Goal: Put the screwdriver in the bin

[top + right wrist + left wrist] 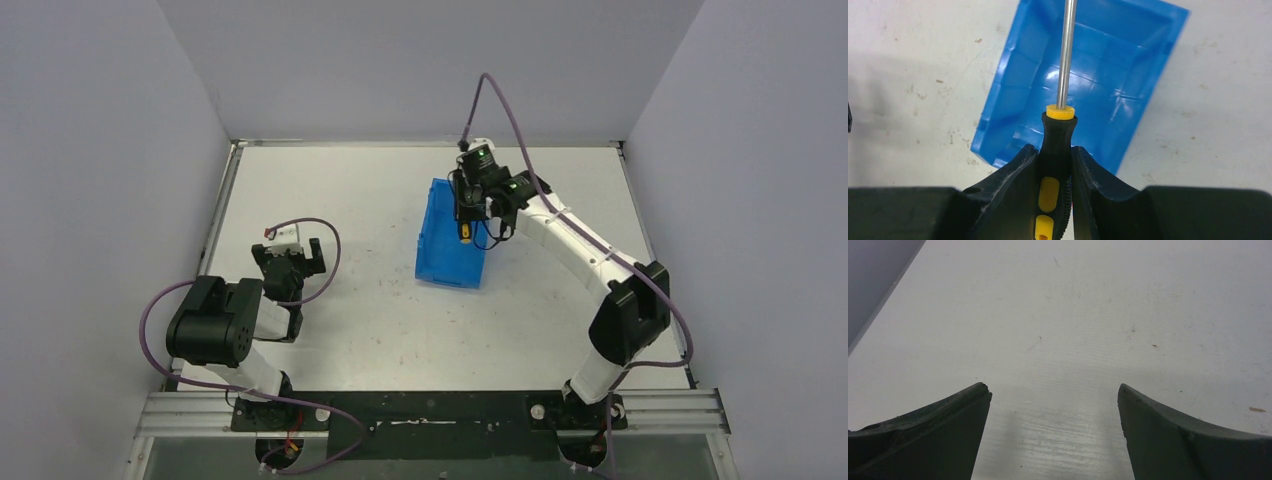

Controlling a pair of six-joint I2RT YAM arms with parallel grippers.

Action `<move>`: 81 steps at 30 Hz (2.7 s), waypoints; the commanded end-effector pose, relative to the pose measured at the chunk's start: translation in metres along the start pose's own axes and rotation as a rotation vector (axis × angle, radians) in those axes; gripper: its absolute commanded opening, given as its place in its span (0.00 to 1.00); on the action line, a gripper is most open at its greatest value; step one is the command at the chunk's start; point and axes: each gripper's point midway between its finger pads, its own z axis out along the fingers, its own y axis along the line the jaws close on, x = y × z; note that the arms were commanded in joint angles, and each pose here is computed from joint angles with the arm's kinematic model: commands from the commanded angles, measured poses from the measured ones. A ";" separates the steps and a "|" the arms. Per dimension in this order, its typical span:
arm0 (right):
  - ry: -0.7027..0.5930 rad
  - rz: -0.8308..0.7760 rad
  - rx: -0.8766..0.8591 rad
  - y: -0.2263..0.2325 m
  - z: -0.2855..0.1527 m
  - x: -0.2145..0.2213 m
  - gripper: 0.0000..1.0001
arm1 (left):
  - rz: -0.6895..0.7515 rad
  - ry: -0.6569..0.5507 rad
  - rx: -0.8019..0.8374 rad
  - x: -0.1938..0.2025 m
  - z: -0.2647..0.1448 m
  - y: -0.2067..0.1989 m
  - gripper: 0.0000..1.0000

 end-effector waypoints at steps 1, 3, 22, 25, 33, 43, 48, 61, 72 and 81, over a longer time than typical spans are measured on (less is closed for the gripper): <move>-0.034 -0.067 -0.044 0.025 0.011 -0.014 0.00 | -0.007 -0.056 0.003 -0.018 0.006 -0.001 0.97; -0.016 -0.087 -0.027 0.021 0.022 -0.007 0.00 | -0.008 -0.056 0.004 -0.018 0.005 -0.001 0.97; 0.156 -0.187 0.021 0.010 0.114 0.063 0.11 | -0.007 -0.056 0.004 -0.018 0.006 -0.001 0.97; 0.161 -0.176 0.024 0.011 0.117 0.065 0.25 | -0.007 -0.055 0.004 -0.017 0.005 -0.001 0.97; 0.105 -0.145 0.005 0.018 0.097 0.042 0.47 | -0.007 -0.056 0.004 -0.018 0.005 -0.001 0.97; -0.141 -0.101 0.000 0.014 0.015 -0.031 0.53 | -0.007 -0.055 0.004 -0.017 0.005 -0.001 0.97; -0.265 -0.060 0.050 -0.021 -0.019 -0.048 0.98 | -0.007 -0.056 0.003 -0.018 0.005 -0.001 0.97; -0.433 0.187 0.253 -0.163 -0.041 -0.009 1.00 | -0.007 -0.055 0.003 -0.017 0.006 -0.001 0.97; -0.684 0.160 0.241 -0.204 -0.018 0.053 1.00 | -0.007 -0.056 0.004 -0.018 0.005 -0.001 0.97; -0.727 0.136 0.234 -0.205 -0.015 0.074 1.00 | -0.007 -0.056 0.004 -0.018 0.006 -0.001 0.97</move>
